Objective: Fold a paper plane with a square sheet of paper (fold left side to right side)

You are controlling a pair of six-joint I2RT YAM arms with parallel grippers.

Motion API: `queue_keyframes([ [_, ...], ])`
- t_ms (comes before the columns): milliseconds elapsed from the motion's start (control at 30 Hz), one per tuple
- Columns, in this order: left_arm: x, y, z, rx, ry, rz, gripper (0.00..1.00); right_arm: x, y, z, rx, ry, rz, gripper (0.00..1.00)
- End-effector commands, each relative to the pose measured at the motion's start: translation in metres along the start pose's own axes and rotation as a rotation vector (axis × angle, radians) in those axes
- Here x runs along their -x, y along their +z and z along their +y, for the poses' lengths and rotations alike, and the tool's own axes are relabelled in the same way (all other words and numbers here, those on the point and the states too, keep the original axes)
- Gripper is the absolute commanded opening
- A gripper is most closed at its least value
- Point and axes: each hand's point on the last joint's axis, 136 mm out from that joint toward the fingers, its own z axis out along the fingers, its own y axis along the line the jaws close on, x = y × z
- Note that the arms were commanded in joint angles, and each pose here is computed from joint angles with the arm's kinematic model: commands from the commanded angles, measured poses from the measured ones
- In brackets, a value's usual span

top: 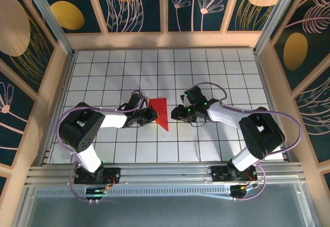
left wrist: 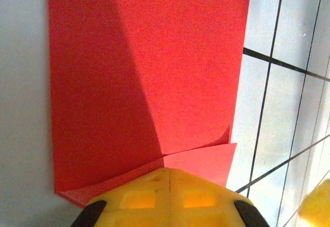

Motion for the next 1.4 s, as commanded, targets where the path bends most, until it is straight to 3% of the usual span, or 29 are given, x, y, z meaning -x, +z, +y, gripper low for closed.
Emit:
queue_keyframes([
  [0,0.015,-0.015,-0.030,-0.068,-0.041,-0.034,0.11,0.020,-0.003,0.005,0.040,-0.095,-0.085,0.44],
  [167,0.040,-0.041,-0.037,-0.092,-0.063,-0.114,0.22,0.023,0.013,0.007,0.039,-0.194,-0.045,0.48],
  [333,0.060,-0.069,-0.016,-0.047,-0.094,-0.204,0.31,0.028,0.025,0.017,0.086,-0.237,-0.045,0.48],
  [667,0.051,-0.069,0.008,-0.037,-0.156,-0.192,0.45,0.025,0.047,0.035,0.156,-0.269,-0.006,0.48],
  [767,0.049,-0.066,0.009,-0.057,-0.175,-0.183,0.47,0.025,0.051,0.036,0.163,-0.265,0.003,0.43],
  [833,0.050,-0.064,0.009,-0.068,-0.182,-0.178,0.49,0.025,0.051,0.038,0.170,-0.267,0.006,0.33],
  [967,0.051,-0.058,0.007,-0.091,-0.193,-0.154,0.50,0.027,0.044,0.038,0.145,-0.276,-0.010,0.01],
  [1367,0.058,-0.030,-0.009,-0.157,-0.151,-0.061,0.50,0.030,0.017,0.036,0.137,-0.271,-0.079,0.00],
])
